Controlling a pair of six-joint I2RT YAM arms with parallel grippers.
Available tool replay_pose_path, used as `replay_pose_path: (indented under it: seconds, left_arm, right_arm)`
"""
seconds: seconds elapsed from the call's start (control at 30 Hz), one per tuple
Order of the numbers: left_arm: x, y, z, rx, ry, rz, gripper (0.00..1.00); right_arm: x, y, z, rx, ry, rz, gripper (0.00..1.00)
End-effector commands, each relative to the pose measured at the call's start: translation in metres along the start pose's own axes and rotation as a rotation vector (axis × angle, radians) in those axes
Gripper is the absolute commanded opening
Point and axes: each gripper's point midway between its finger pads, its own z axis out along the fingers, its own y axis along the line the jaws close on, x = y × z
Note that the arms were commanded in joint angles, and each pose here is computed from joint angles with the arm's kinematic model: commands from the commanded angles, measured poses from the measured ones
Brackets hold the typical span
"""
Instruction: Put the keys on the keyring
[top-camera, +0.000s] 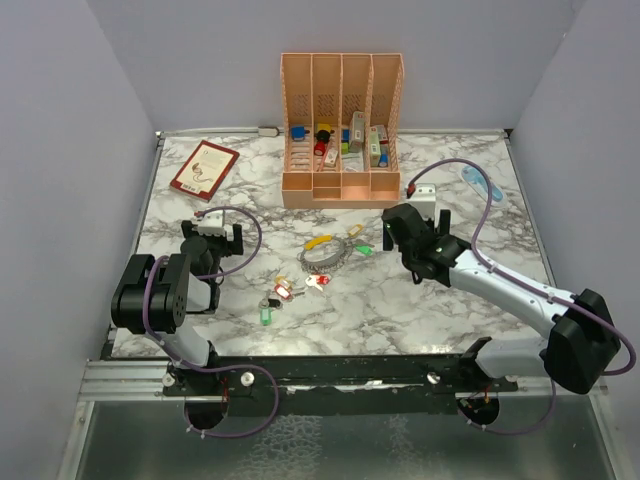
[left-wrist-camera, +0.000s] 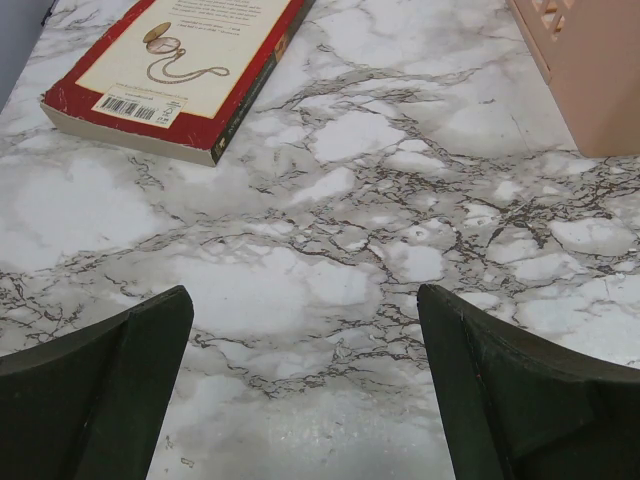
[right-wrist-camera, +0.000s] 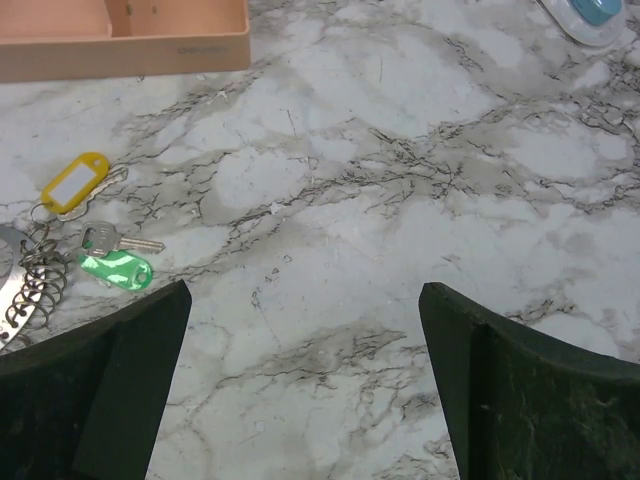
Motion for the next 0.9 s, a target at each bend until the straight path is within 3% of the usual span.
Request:
replay_pose_path:
  seconds: [0.0, 0.43, 0.6, 0.73, 0.87]
  left_arm:
    - [-0.014, 0.003, 0.004, -0.019, -0.052, -0.008, 0.98]
    - [-0.014, 0.004, 0.004, -0.020, -0.053, -0.008, 0.98]
    - [-0.014, 0.004, 0.004, -0.020, -0.052, -0.007, 0.98]
    - [-0.014, 0.004, 0.004, -0.020, -0.051, -0.007, 0.98]
    - [-0.015, 0.004, 0.004, -0.019, -0.053, -0.008, 0.98]
  right_arm:
    - [-0.018, -0.004, -0.005, 0.024, -0.049, 0.058, 0.99]
    - [-0.020, 0.002, -0.005, -0.013, -0.046, 0.031, 0.99]
    - [-0.014, 0.015, -0.002, -0.087, -0.031, -0.053, 0.99]
    - [-0.011, 0.042, -0.006, -0.255, -0.017, -0.131, 0.97]
    - [-0.009, 0.084, -0.028, -0.533, -0.009, -0.160, 0.89]
